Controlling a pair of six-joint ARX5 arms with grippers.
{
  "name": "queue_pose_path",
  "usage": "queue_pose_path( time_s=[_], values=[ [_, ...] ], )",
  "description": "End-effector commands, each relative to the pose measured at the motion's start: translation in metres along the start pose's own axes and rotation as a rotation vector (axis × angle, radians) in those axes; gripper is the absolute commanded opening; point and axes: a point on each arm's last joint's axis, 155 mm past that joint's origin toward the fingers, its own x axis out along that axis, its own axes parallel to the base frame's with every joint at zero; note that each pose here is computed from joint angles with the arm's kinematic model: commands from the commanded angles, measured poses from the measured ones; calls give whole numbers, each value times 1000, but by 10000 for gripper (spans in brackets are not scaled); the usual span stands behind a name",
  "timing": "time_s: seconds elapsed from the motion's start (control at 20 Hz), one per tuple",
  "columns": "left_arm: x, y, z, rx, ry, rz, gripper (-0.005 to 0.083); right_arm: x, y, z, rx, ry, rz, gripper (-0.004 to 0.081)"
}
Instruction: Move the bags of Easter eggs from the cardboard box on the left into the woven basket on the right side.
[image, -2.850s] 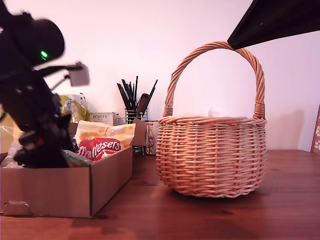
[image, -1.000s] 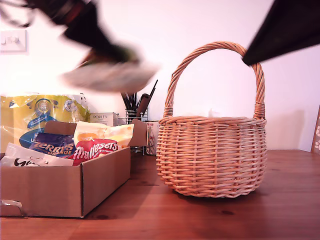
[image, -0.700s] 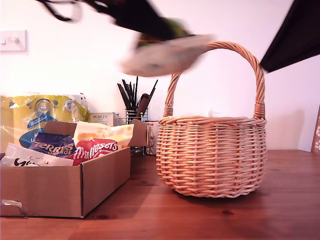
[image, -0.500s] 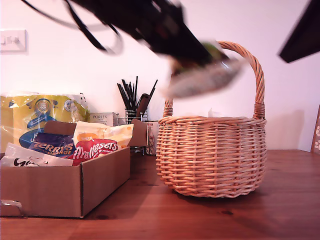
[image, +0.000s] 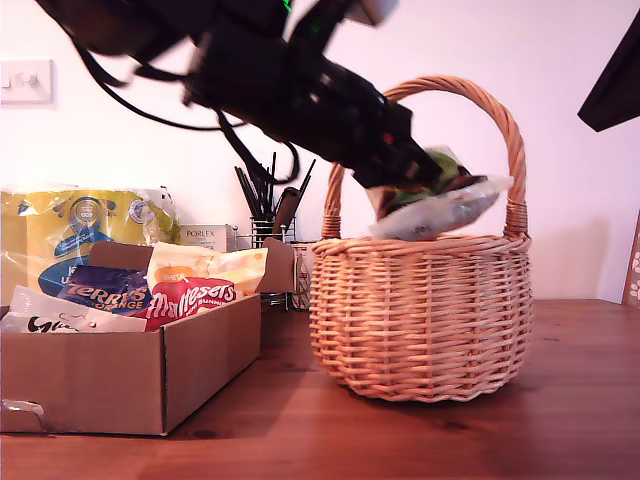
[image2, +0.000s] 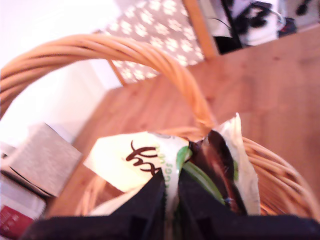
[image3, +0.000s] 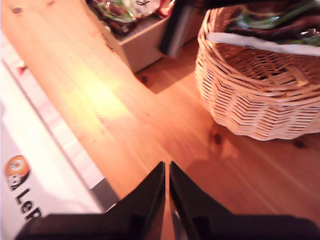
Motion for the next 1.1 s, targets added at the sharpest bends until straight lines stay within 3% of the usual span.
queue_pose_path(
  time_s=[0.0,0.15,0.45,0.6,0.85,1.05],
  values=[
    [7,-6,-14,-13,28,-11,-24,3,-1,-6,3,11,-3,-13],
    [8,-21,-30,-48,95,-55,-24,3,-1,-6,2,11,-3,-13],
    [11,-45,-27,-34,125,-96,-24,3,-1,-10,6,25,-1,-13],
    [11,-36,-29,-28,148,-53,-23,2,0,-13,8,38,0,-13],
    [11,-13,-31,-24,161,37,216,2,0,-13,9,38,0,-13],
    [12,-10,-24,-23,151,41,219,2,0,-12,9,36,1,-13]
  ],
)
